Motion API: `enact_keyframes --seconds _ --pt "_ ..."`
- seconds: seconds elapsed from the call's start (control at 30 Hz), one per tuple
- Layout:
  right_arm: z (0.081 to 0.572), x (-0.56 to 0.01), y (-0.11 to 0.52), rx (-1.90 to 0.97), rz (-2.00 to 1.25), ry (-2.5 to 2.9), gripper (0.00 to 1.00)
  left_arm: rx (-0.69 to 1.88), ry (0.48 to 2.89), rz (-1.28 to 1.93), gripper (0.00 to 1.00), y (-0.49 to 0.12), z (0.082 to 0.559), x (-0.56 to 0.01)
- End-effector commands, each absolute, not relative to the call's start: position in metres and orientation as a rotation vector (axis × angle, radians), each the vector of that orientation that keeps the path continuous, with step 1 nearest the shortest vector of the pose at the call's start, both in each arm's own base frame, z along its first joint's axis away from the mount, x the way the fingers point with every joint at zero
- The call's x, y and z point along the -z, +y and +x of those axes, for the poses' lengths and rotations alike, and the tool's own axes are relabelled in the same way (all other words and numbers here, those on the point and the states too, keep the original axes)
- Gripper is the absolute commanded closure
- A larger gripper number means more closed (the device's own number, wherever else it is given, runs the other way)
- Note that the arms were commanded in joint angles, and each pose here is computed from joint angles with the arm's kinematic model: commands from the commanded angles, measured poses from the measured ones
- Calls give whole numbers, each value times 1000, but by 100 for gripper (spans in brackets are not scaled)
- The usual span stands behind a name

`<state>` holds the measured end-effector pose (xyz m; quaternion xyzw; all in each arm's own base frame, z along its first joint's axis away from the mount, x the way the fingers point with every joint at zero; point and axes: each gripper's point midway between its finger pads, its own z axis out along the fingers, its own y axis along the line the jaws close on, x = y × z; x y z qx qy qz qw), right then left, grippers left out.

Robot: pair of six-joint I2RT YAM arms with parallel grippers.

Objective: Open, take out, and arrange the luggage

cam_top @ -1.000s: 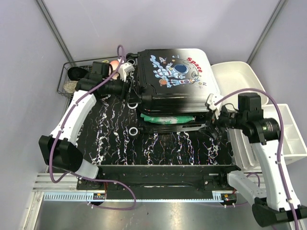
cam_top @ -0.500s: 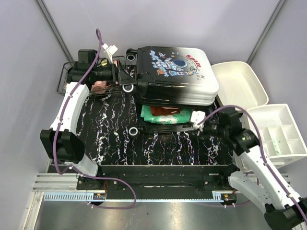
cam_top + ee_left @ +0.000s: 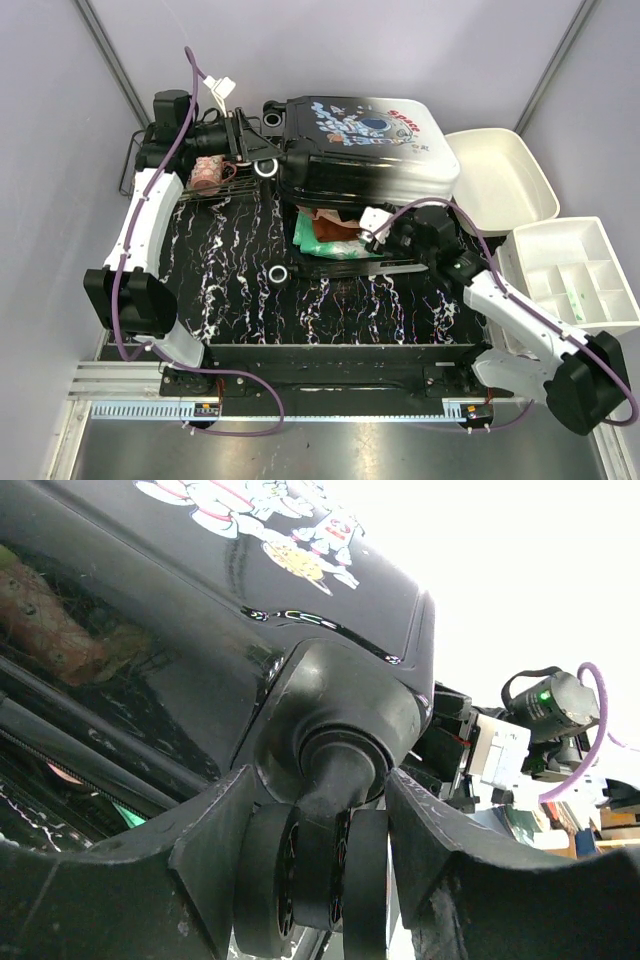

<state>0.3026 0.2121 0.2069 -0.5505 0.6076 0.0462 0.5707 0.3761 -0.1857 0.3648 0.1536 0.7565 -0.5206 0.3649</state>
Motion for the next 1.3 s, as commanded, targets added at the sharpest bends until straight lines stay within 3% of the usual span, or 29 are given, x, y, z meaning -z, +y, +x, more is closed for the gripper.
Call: enact_keyframes --seconds 0.0,0.03,0.07,0.13,0.17,0.27,0.33,0.47,0.67,1.07,1.2,1.27 --pt "355 -316 206 93 -944 1247 34 1186 1790 401 75 -165 400 -399" --pt "363 -324 197 135 -885 1268 34 1177 1789 395 65 -163 400 -399" --pt "366 -344 197 136 -844 1250 33 1167 1787 388 45 -160 400 -399" --pt "374 -354 200 139 -815 1242 33 1141 1782 378 29 -150 399 -400" --pt "377 -374 201 145 -793 1204 32 1120 1780 368 16 -143 400 -401" --pt "397 -394 207 170 -748 1187 29 1023 1724 415 3 -122 387 -415" --pt "412 -395 210 169 -731 1201 28 889 1703 548 3 -117 373 -411" --pt "444 -413 215 157 -689 1196 24 676 1594 863 12 -125 319 -390" --pt "499 -431 212 163 -610 1181 20 563 1597 1348 16 -170 259 -273" --pt "595 -451 180 236 -471 1139 3 479 1618 1815 11 -259 276 -153" --pt "617 -465 165 255 -418 1126 0 501 1619 1911 12 -267 270 -124" --pt "629 -450 162 251 -414 1170 0 478 1650 1955 18 -265 268 -106"
